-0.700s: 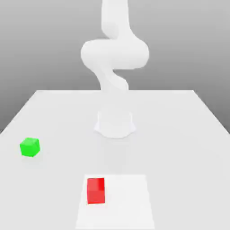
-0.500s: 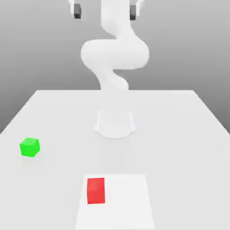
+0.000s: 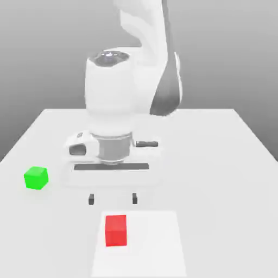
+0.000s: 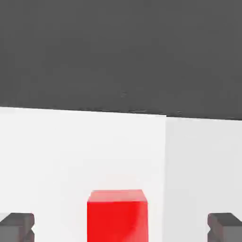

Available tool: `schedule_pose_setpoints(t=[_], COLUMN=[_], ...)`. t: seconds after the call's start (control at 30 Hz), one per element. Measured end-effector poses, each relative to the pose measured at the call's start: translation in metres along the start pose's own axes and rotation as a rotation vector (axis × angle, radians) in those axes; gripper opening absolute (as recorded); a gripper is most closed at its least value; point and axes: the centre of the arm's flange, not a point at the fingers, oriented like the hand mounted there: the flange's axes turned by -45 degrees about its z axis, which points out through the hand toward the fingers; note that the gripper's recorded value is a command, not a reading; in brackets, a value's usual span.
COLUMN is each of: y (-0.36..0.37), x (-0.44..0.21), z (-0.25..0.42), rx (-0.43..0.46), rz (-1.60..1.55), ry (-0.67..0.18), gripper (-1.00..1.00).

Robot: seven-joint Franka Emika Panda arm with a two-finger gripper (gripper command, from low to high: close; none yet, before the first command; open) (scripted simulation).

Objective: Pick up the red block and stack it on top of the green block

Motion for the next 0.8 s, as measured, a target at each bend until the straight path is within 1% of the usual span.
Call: schedule_pose_setpoints(t=[0.17, 0.2, 0.43, 0.63, 0.8], y=[-0.001, -0.001, -0.001, 0.002, 0.116], x=[-0.004, -0.005, -0.005, -0.005, -0.059], z=[0.055, 0.062, 0.062, 0.007, -0.015], rx=[0.002, 0.003, 0.003, 0.003, -0.017], rz=[-0.003, -0.003, -0.003, 0.002, 0.245], ry=[-0.013, -0.013, -0.014, -0.013, -0.017], gripper=[0.0, -1.0, -1.0, -1.0, -1.0])
